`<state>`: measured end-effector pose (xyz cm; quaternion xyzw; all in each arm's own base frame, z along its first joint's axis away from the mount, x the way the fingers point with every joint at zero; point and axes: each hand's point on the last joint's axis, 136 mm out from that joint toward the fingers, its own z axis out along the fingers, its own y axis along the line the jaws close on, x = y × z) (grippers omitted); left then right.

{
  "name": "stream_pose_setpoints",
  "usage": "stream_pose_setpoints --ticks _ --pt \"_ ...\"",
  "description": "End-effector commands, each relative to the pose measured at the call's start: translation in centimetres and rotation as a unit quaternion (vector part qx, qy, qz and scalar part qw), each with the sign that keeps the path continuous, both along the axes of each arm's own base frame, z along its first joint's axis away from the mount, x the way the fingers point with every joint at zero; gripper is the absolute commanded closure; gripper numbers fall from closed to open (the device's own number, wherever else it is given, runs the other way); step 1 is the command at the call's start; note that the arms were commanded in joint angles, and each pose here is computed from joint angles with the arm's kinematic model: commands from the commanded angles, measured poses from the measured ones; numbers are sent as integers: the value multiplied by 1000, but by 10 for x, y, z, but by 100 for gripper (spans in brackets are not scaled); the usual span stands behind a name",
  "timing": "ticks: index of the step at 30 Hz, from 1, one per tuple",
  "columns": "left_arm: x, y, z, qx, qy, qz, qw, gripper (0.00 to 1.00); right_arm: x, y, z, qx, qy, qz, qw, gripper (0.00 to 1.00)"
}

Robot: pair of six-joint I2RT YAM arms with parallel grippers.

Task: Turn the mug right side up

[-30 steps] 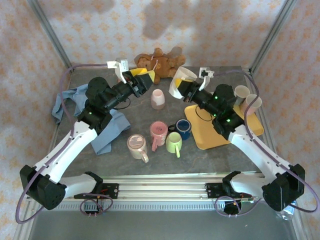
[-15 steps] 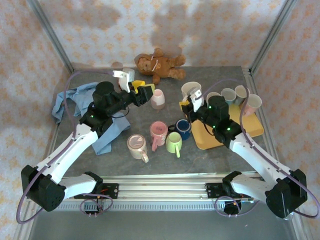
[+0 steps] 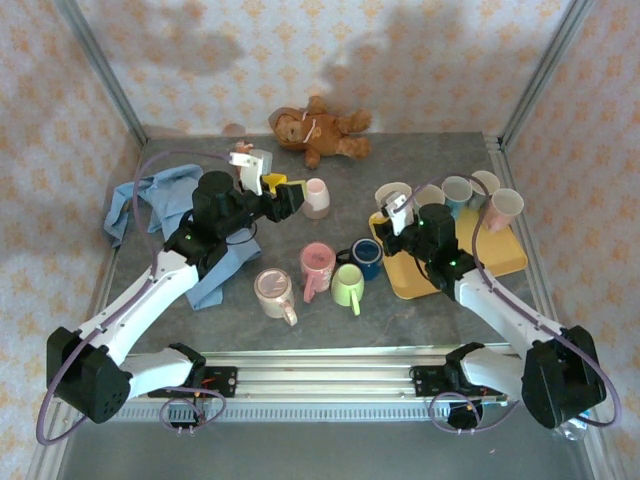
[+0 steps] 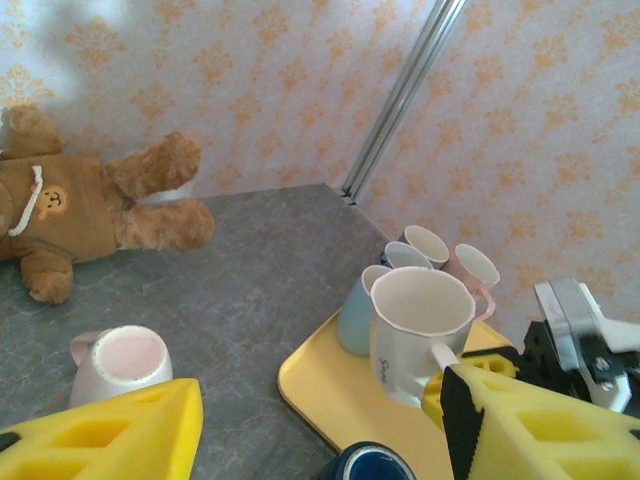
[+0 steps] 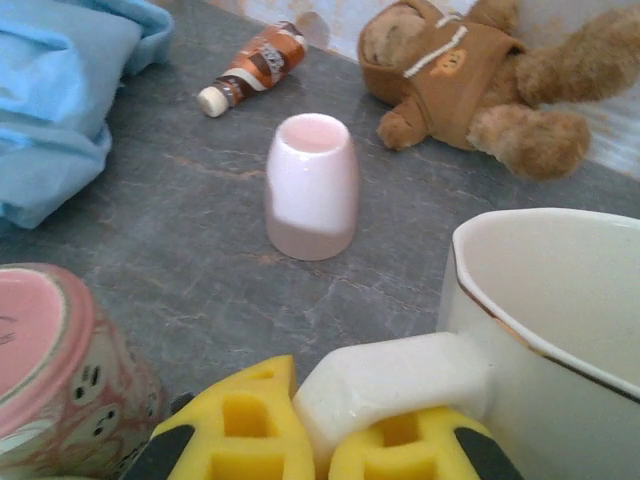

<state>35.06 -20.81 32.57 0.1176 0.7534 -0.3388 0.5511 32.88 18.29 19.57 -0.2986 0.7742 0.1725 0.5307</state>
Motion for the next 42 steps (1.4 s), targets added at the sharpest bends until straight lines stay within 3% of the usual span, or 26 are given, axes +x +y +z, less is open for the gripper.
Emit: stream_pose_setpoints --ticks 1,16,36,42 --pt "0 7 7 6 -26 13 1000 35 20 6 47 63 -83 -3 995 100" --pt "6 5 -12 46 -14 7 999 32 65 -4 8 116 -78 -91 986 100" --pt "3 7 -18 60 -15 6 998 31 84 -3 -32 123 -75 -110 983 100" --pt "1 10 -19 65 -14 10 998 31 85 -5 -41 122 -66 -118 983 91"
